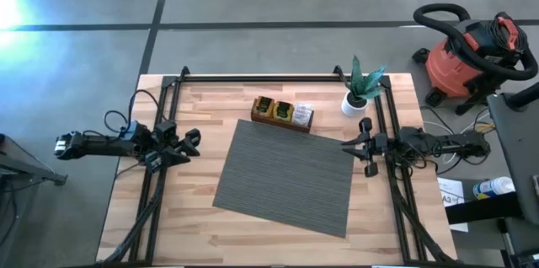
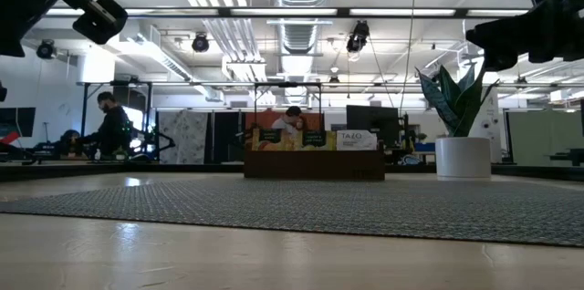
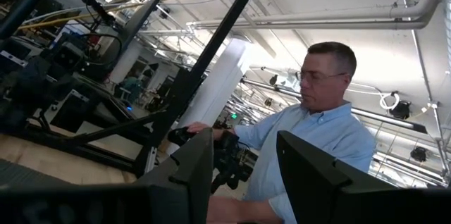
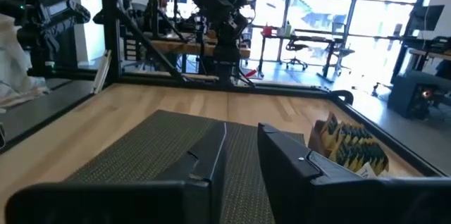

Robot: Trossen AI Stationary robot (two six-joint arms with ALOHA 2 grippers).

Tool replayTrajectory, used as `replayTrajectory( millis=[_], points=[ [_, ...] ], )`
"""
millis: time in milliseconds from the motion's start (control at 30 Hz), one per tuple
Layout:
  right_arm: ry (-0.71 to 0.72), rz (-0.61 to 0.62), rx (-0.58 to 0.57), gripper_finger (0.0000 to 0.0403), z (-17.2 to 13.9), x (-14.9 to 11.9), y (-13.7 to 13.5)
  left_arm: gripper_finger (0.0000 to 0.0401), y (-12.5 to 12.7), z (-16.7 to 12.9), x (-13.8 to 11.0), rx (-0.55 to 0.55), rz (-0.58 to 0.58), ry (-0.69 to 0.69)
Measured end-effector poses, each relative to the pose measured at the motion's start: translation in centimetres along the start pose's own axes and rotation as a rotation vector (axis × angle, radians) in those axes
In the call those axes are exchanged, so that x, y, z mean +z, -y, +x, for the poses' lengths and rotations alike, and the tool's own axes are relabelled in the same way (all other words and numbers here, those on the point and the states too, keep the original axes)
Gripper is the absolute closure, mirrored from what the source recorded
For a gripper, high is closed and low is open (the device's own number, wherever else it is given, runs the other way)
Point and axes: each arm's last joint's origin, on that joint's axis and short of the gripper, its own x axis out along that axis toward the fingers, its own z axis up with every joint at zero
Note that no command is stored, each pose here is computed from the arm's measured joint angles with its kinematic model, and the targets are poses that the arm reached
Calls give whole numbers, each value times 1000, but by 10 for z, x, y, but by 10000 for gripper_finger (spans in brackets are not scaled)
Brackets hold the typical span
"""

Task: Pick & Place Tea
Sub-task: Return to Home Position

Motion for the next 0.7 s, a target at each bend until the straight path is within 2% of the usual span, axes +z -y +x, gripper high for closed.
replayTrajectory(
  millis=[333,700],
  points=[
    [-8,2,1,314,1,-1,0,250,0,0,0,0,0,0],
    [-15,2,1,331,1,-1,0,250,0,0,0,-1,0,1]
  ],
)
